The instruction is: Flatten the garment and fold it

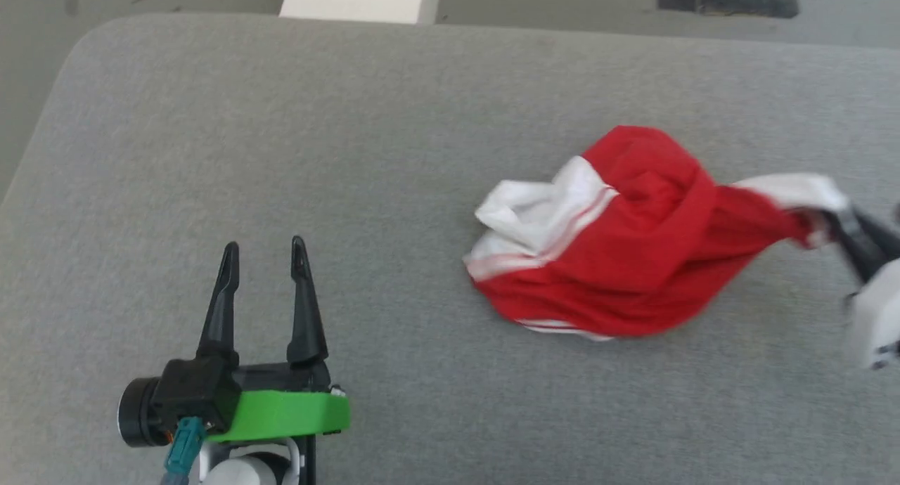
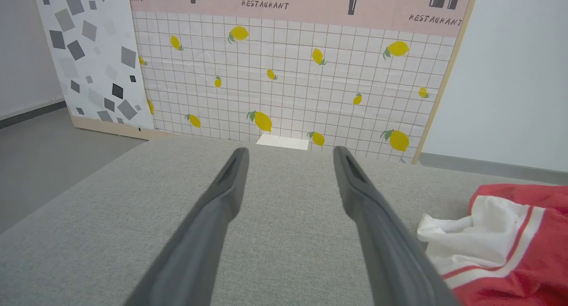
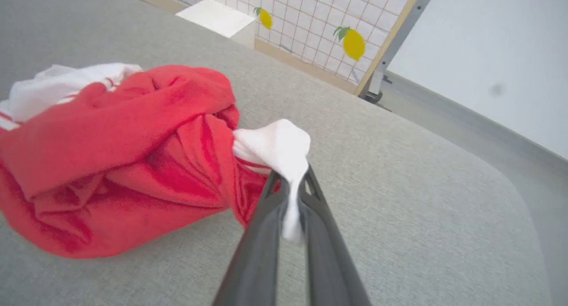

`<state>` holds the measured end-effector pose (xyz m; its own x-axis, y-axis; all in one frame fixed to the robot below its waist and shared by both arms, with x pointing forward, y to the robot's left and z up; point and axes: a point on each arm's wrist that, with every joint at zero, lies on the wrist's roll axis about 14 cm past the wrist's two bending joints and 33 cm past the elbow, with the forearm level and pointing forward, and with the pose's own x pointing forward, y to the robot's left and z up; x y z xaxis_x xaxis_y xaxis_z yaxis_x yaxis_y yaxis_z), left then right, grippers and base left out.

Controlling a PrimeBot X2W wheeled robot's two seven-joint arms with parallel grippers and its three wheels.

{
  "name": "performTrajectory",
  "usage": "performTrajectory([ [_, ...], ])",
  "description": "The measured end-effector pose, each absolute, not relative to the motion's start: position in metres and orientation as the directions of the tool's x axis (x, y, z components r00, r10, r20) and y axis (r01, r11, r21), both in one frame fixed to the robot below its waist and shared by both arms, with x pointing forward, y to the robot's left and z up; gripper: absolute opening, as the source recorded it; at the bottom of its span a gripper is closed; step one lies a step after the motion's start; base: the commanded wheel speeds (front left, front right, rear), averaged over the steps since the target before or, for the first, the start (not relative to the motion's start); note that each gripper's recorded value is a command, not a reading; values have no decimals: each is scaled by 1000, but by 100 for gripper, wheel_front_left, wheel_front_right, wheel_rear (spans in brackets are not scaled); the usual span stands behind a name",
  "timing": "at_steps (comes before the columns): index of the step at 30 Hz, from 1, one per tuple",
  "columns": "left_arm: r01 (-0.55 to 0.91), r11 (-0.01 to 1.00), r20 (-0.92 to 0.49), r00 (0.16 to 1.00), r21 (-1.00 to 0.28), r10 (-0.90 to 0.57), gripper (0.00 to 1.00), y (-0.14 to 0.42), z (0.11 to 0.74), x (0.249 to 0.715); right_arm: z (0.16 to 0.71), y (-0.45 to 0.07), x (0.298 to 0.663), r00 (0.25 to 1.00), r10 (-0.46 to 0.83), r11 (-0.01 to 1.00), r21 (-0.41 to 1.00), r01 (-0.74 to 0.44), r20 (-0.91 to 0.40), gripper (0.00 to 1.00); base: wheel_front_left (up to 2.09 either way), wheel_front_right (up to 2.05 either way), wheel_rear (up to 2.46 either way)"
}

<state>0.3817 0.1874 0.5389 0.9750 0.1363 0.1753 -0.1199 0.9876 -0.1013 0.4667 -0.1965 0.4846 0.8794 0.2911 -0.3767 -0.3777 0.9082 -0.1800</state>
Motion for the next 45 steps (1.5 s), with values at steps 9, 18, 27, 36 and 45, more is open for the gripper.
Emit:
performTrajectory([
  [9, -37, 992, 184, 981, -121, 59, 100, 163, 541, 387, 445, -315, 394, 856, -74, 974, -223, -49, -512, 0, 0, 0, 0],
  [18, -16, 993, 164, 986, -120, 35, 100, 158, 534, 386, 447, -308, 397, 901, -103, 979, -202, 17, -421, 100, 0, 0, 0],
  [27, -22, 992, 190, 981, -125, 46, 100, 161, 543, 381, 519, -187, 432, 924, 255, 957, -62, -283, -284, 100, 0, 0, 0],
  [36, -45, 990, 145, 987, -133, 64, 100, 165, 529, 383, 457, -125, 437, 729, 420, 858, -26, -514, -541, 100, 0, 0, 0],
  [45, -103, 987, 111, 987, -121, 117, 100, 181, 520, 380, 418, -108, 454, 661, 424, 828, -30, -560, -619, 0, 0, 0, 0],
])
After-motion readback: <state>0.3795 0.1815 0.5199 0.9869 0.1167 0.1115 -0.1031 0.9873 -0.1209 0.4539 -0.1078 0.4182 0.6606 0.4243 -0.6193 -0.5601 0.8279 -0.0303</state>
